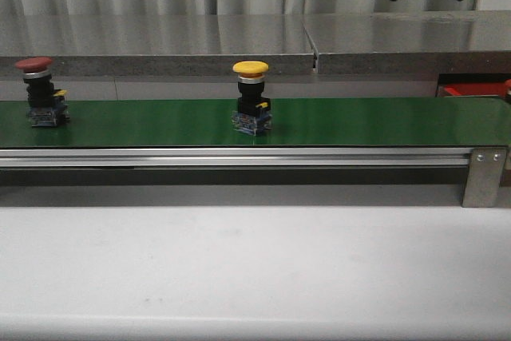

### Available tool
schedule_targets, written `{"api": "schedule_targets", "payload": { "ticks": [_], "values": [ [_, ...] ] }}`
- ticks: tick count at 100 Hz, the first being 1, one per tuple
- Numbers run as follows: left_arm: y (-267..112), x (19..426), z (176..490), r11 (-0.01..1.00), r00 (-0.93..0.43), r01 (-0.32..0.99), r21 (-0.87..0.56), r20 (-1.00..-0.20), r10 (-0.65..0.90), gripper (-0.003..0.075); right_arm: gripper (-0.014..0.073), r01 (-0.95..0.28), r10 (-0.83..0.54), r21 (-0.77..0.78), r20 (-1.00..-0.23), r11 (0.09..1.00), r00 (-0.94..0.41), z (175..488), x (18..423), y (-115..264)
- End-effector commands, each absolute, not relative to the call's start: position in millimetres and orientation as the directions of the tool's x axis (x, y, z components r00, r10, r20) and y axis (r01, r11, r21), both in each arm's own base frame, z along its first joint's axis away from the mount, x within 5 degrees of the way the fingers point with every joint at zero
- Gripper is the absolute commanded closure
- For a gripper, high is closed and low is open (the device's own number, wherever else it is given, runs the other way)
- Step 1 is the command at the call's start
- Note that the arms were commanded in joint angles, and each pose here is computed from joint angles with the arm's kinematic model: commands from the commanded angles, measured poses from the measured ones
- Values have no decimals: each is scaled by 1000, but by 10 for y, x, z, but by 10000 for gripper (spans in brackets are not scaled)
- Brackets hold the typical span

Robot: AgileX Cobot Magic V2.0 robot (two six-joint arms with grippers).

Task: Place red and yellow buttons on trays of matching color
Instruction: 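Lower the right gripper onto the yellow button on the belt and grasp, then lift the yellow button and lower it into the yellow tray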

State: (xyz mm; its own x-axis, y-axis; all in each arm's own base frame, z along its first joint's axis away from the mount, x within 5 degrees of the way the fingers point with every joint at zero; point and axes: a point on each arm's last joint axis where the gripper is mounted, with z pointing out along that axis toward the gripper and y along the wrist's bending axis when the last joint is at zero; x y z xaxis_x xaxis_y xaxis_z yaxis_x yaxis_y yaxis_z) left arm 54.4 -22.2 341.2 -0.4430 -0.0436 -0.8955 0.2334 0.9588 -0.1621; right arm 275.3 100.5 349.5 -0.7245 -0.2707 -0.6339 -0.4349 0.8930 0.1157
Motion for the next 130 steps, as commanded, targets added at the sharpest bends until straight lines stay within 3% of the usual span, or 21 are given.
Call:
{"api": "schedule_targets", "payload": {
  "ticks": [1,44,70,109,118,130],
  "values": [
    [-226,569,3543,955,-361,242,-173,-929,-77,741,-11,-440,-236,137,-684,887,-690,3691,2854,1058],
    [-226,569,3543,955,-361,242,-173,-929,-77,741,-11,-458,-283,205,-555,865,-782,3526,3425,1288],
    [-226,569,3543,955,-361,242,-173,-929,-77,741,-11,-517,-343,177,-566,838,-750,3378,3589,1480],
    [-226,569,3543,955,-361,242,-173,-929,-77,741,-8,-518,-329,145,-624,843,-709,3121,3826,1658],
    [-226,569,3543,955,-361,242,-173,-929,-77,741,52,-518,-339,125,-624,846,-704,3082,3856,1655],
    [-226,569,3543,955,-361,242,-173,-929,-77,741,232,-522,-360,94,-620,848,-697,3071,3865,1637]
  ]
}}
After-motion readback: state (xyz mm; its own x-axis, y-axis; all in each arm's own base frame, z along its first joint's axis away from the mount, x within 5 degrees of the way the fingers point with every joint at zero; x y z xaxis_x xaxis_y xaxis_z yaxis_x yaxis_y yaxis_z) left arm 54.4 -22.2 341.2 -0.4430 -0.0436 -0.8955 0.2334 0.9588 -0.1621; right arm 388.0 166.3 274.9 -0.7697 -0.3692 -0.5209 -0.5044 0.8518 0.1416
